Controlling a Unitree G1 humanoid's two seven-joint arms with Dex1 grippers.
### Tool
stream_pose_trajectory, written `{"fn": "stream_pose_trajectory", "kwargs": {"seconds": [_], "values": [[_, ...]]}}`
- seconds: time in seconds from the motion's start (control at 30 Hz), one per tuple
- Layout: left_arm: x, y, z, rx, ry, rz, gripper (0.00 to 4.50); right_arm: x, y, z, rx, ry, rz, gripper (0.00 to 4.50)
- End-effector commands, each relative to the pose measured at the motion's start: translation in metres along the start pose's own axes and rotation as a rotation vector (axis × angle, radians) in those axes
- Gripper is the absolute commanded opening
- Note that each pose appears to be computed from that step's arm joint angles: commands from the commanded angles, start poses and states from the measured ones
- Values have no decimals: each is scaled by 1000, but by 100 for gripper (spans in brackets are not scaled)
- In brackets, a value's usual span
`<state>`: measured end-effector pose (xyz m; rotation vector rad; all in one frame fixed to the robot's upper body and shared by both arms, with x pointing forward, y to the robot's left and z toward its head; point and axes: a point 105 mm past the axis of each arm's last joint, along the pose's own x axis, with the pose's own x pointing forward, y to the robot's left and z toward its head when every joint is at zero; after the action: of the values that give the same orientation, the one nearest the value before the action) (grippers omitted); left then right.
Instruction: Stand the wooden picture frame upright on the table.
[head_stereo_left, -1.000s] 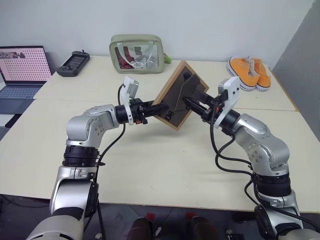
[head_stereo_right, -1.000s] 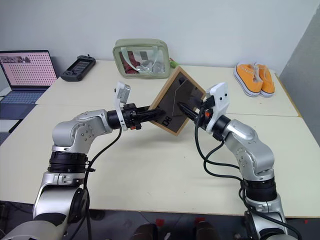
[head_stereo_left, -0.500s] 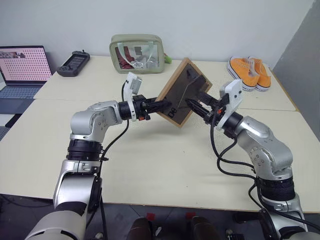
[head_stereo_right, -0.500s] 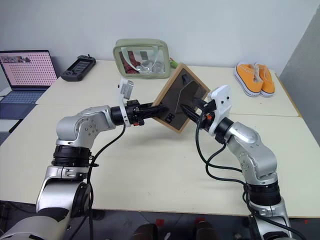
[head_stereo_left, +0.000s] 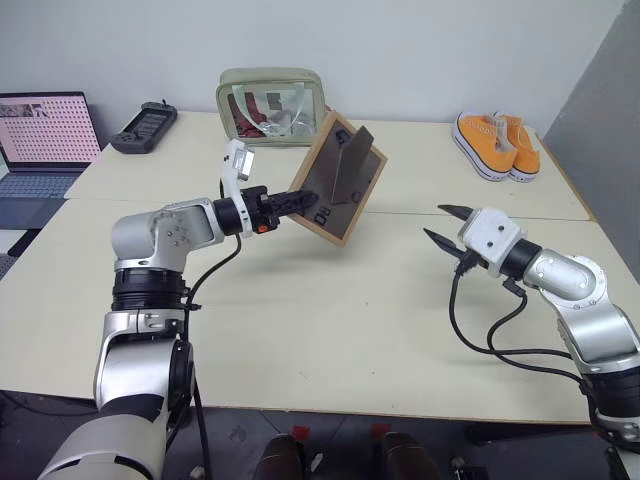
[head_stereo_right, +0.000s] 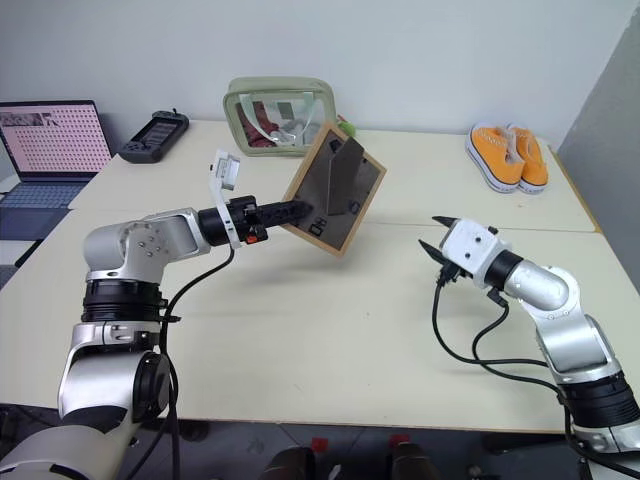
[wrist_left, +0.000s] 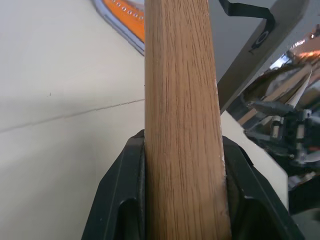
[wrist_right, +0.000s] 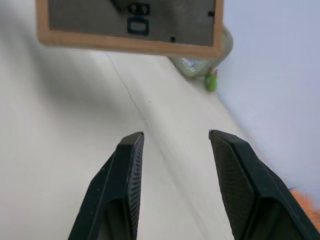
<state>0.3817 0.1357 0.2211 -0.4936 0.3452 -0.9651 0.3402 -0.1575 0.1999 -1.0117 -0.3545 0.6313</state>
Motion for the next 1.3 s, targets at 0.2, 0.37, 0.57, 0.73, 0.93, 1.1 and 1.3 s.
{"fn": "stream_pose_trajectory", "kwargs": {"seconds": [0.2, 0.37, 0.57, 0.73, 0.93, 1.1, 1.3], "values": [[-12, -37, -31, -307, 98, -145, 129, 13, 41, 12, -378, -211, 19, 217], [-24, -46, -58, -352, 135, -177, 129, 25, 43, 9, -406, -252, -52, 217], [-28, -49, -54, -381, 97, -137, 129, 30, 38, 9, -442, -282, -121, 217], [-27, -54, -49, -414, 58, -104, 129, 32, 38, 8, -437, -293, -154, 217], [-22, -57, -54, -417, 59, -107, 129, 38, 34, 17, -495, -317, -203, 310], [-18, -60, -57, -419, 75, -124, 129, 43, 39, 20, -515, -332, -200, 310], [-15, -62, -59, -419, 97, -138, 129, 48, 42, 27, -525, -361, -214, 310]]}}
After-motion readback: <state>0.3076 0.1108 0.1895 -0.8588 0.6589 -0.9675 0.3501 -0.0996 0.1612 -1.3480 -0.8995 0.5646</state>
